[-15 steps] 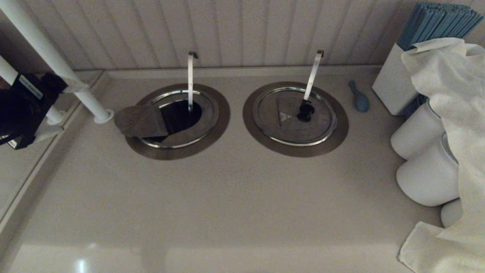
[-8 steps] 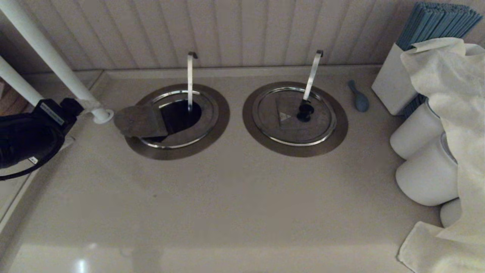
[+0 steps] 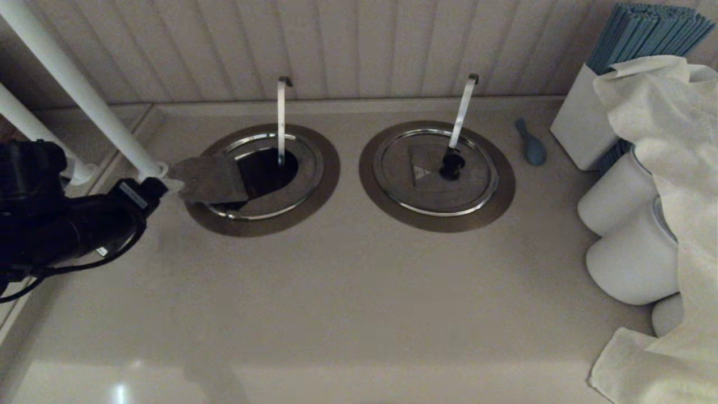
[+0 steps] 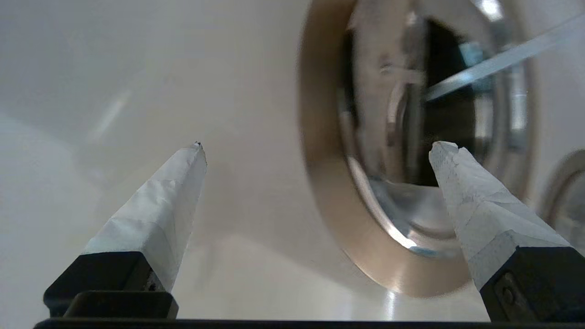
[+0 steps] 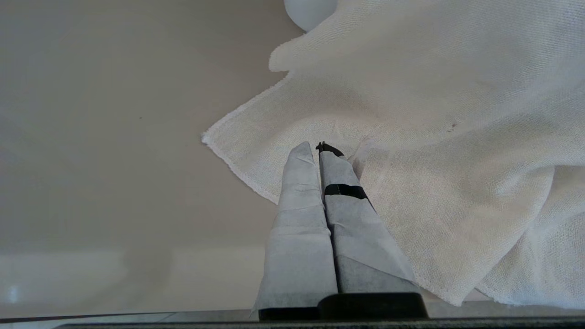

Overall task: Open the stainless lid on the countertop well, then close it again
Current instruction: Close the lid

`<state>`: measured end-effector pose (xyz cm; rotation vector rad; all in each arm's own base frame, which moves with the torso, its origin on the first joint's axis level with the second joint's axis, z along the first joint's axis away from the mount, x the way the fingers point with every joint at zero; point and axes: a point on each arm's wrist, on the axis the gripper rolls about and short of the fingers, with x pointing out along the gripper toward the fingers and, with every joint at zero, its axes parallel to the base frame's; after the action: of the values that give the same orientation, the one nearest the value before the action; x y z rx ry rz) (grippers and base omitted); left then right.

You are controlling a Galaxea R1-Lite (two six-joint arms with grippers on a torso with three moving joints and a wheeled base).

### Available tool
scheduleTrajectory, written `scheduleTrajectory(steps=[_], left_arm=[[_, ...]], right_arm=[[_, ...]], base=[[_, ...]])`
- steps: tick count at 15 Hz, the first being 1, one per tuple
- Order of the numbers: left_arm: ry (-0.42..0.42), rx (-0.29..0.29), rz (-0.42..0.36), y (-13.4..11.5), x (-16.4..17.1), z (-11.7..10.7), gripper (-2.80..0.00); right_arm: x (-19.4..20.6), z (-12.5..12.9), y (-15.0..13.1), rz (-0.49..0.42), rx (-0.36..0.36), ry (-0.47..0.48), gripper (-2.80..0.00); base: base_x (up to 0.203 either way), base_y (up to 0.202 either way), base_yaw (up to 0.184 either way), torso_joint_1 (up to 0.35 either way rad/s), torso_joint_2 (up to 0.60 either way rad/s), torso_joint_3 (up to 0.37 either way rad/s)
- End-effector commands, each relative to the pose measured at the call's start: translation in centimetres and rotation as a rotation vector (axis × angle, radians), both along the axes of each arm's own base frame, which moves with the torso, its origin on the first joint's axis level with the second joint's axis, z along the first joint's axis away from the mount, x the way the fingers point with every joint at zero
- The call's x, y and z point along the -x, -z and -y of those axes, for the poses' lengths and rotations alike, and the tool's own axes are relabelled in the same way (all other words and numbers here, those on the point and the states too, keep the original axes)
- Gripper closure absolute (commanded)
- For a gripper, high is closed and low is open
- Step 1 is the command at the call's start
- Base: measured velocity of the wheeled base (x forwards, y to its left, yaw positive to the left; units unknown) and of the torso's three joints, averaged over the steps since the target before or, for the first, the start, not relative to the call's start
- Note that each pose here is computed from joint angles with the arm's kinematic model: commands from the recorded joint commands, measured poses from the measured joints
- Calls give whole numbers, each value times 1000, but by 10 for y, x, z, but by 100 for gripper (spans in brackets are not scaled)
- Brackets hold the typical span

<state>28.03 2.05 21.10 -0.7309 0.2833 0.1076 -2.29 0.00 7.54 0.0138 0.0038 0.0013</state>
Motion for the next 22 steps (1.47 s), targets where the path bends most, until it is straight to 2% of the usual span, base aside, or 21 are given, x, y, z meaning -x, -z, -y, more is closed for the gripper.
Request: scheduleTrajectory(steps=[1,3,7,12,16,22], left_arm=[[-1,10,-43,20,-20,-2,-280],[-1,8,22,20,-30,-2,-280],[0,5,95,1,-40,-3,-280],[1,31,117,-3,-53,-3,-280],[6,32,122,-2,-65,-3,-280],[10,29,159,-15,-73,-1,-280]], right_arm=[[0,0,0,0,0,0,0],[0,0,0,-2,0,0,0],[0,0,0,-2,0,0,0],[0,0,0,0,0,0,0],[0,0,0,-2,0,0,0],[0,0,0,-1,0,0,0]], base=[[0,0,0,0,0,0],[0,0,0,0,0,0],[0,0,0,0,0,0],[0,0,0,0,0,0],[0,0,0,0,0,0],[0,0,0,0,0,0]])
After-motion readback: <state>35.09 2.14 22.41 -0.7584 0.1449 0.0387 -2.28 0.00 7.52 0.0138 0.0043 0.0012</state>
